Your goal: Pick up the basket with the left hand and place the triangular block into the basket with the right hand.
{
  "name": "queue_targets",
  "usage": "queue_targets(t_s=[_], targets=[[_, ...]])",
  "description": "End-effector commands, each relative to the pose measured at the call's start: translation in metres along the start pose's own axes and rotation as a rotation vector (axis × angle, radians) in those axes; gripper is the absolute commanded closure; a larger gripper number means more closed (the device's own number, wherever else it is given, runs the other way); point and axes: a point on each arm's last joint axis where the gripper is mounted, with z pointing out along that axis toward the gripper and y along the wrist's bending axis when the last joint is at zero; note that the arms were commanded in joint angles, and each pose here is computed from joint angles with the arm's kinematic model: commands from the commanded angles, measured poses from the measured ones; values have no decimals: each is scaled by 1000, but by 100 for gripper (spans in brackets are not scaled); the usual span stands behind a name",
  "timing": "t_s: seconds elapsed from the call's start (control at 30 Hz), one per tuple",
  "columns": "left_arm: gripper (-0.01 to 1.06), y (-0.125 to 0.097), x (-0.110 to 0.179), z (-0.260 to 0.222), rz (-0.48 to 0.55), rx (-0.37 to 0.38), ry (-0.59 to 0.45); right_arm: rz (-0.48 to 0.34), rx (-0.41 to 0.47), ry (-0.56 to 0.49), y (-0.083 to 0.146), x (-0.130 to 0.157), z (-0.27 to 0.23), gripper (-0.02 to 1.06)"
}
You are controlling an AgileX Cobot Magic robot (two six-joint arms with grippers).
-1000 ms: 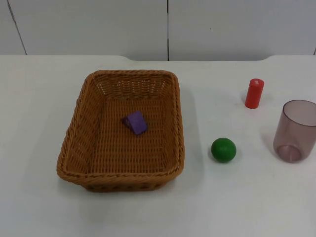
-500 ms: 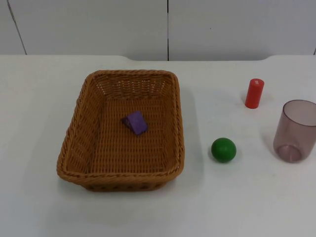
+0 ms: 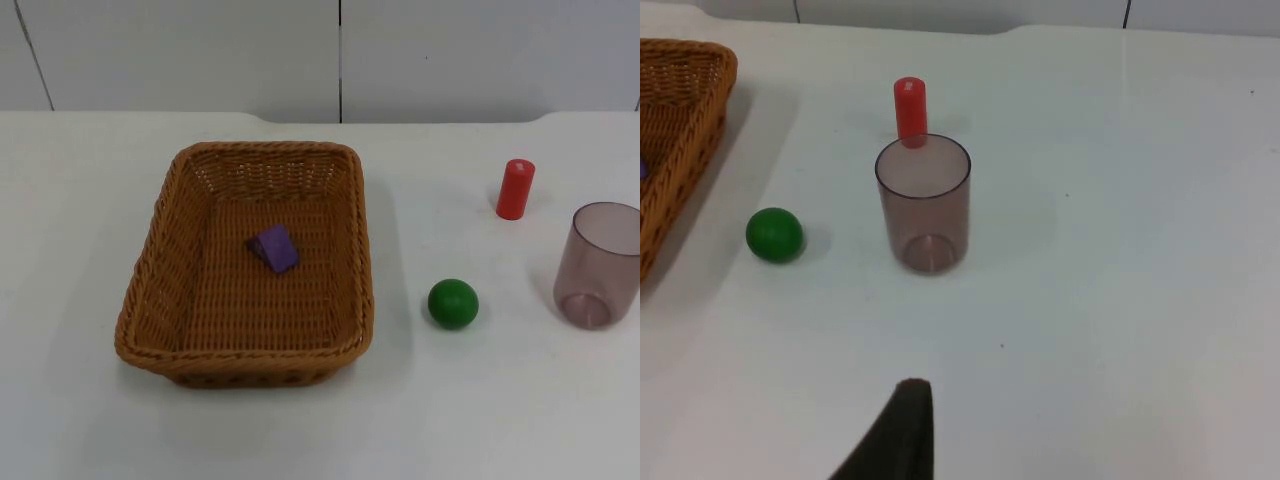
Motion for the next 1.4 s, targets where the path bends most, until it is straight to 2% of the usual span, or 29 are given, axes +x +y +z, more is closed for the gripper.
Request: queue_targets(t_s=[0.0, 0.5, 0.6, 1.03, 1.2, 1.37], targets=[[0, 0, 0, 1, -1, 2, -10, 1, 4, -11, 0, 0, 1, 0], [0, -3, 0, 1, 43, 38, -11, -18, 1, -11, 0, 0, 1, 0], [0, -1, 0, 1, 14, 12, -10, -20, -1, -11, 0, 0, 1, 0], [0, 0, 0, 1, 11, 10, -10, -20, -1, -11, 0, 0, 1, 0], [0, 3, 0, 1, -29, -29, -11, -17, 0, -11, 0, 0, 1, 0], [0, 3, 0, 1, -28, -31, -11, -18, 2, -11, 0, 0, 1, 0]])
